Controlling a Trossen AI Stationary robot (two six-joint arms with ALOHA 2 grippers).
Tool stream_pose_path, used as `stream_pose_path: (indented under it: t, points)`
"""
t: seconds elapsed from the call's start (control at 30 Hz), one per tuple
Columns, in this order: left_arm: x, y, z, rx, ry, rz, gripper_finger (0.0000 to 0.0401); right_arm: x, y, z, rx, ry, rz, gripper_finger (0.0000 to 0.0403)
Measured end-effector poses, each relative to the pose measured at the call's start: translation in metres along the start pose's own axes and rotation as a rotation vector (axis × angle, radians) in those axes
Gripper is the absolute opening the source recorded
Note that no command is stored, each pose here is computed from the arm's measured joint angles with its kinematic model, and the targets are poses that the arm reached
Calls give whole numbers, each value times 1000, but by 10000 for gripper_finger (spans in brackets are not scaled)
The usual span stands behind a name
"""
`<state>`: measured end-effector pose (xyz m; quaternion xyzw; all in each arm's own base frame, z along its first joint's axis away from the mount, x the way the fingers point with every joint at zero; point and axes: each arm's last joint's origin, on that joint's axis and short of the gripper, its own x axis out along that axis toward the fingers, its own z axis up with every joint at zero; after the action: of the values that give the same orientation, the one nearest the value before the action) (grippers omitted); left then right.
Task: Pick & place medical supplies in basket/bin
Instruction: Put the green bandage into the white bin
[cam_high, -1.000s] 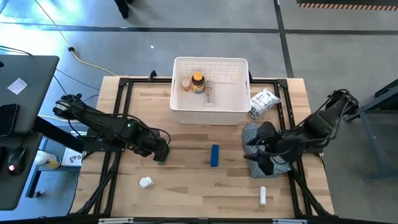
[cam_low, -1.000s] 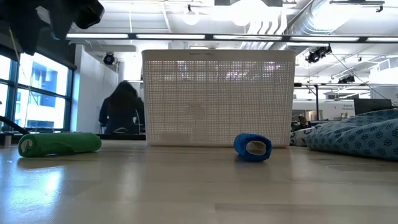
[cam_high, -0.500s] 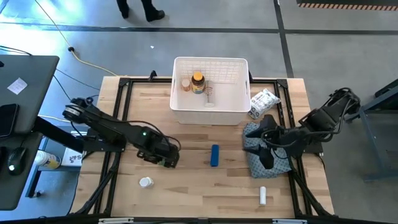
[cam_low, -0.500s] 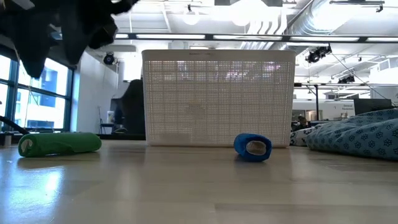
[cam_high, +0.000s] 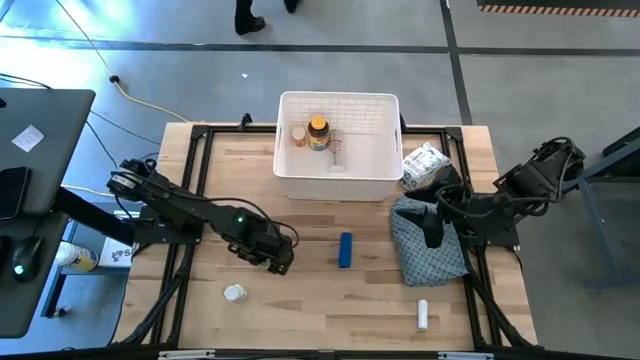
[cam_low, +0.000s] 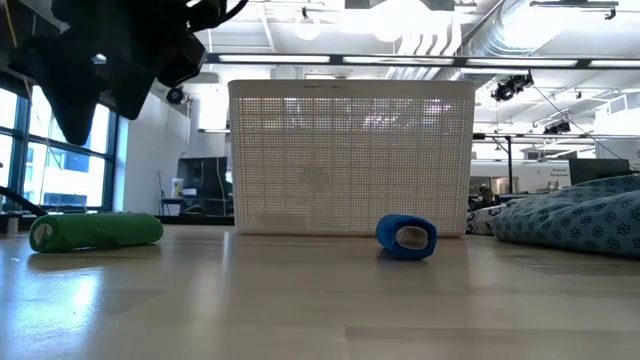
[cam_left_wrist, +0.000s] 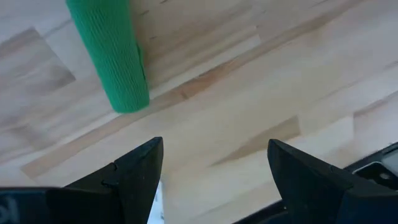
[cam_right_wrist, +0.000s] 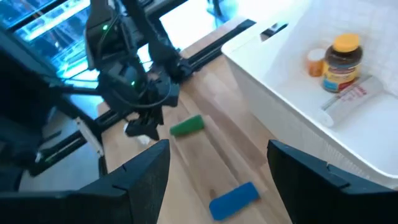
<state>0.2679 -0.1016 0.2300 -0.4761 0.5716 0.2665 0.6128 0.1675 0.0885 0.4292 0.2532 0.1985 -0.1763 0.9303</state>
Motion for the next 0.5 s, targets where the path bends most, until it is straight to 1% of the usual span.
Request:
stream_pose_path:
  t: [0.1, 0.2, 0.5]
  points:
    - [0, 2, 0, 35, 1, 25, 321, 2, -1, 1, 45, -21, -22, 259]
    - [0, 1, 0, 58, 15, 13, 321, 3, -2, 3, 85, -31, -34, 259]
    - [0, -1, 0, 133, 16, -14, 321, 13, -1, 6, 132, -68, -69, 259]
